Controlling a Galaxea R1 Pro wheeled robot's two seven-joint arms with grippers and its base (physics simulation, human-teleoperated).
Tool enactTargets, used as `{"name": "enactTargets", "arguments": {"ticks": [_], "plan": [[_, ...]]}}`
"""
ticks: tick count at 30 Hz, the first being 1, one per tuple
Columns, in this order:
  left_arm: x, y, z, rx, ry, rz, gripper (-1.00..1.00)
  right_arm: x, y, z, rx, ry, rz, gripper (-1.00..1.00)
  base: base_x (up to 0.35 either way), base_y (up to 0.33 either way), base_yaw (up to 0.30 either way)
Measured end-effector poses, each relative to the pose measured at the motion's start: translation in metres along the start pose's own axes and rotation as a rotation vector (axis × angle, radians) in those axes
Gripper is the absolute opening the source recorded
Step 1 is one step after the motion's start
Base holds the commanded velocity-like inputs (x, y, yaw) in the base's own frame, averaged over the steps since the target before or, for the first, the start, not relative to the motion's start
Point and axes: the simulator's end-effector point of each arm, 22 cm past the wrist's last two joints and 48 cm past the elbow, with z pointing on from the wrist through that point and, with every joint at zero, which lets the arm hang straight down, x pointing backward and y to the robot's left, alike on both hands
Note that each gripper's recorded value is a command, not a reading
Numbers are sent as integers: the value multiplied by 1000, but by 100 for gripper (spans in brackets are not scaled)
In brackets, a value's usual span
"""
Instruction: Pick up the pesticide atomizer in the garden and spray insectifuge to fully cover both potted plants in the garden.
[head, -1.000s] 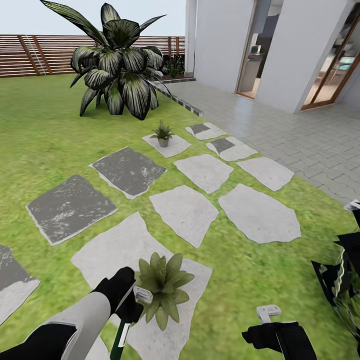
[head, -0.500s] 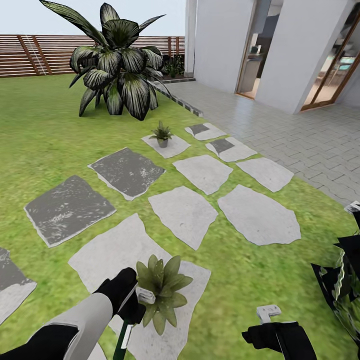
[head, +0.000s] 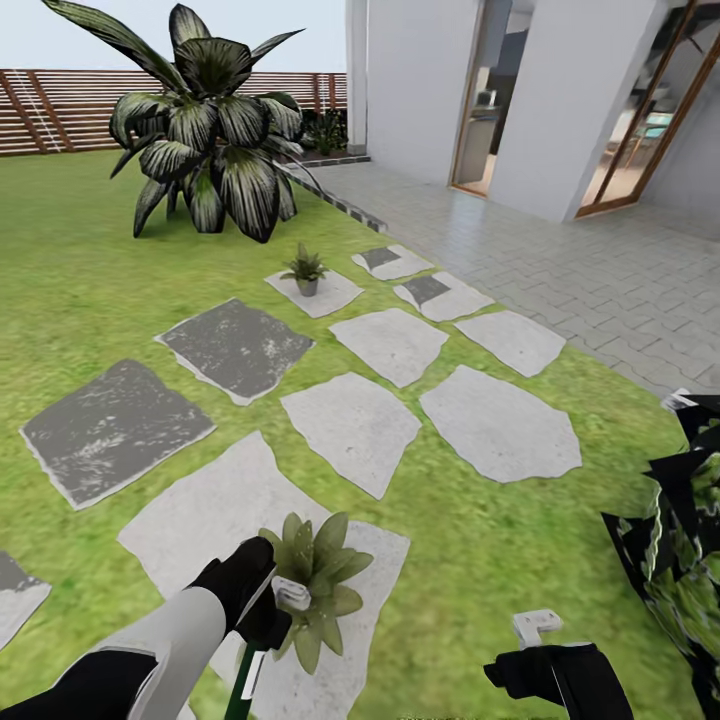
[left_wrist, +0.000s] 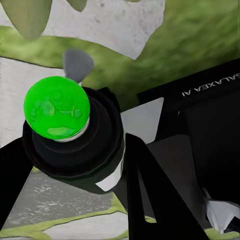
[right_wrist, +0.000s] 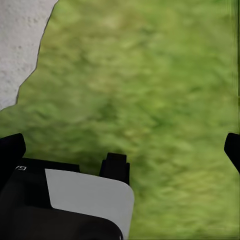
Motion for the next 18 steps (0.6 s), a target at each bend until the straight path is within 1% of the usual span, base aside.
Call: {"name": "enactTargets", "arguments": {"ticks": [2, 6, 8, 11, 12, 18], "plan": [[1, 1, 0, -2, 2, 1, -100, 0, 0, 0, 0, 0, 0, 100, 0, 0, -161], [4, 1, 2, -4, 11, 2, -100, 0, 0, 0, 0, 0, 0, 100, 0, 0, -36], [22, -2, 13, 6, 61, 4, -100, 0, 0, 0, 0, 0, 0, 100, 0, 0, -4], [32, -1, 18, 2, 89, 9, -100, 0, 0, 0, 0, 0, 0, 100, 0, 0, -1], [36, 2, 20, -13, 102, 23, -100, 0, 0, 0, 0, 0, 0, 100, 0, 0, 0], [43, 4, 24, -26, 116, 34, -100, 0, 0, 0, 0, 0, 0, 100, 0, 0, 0]]}}
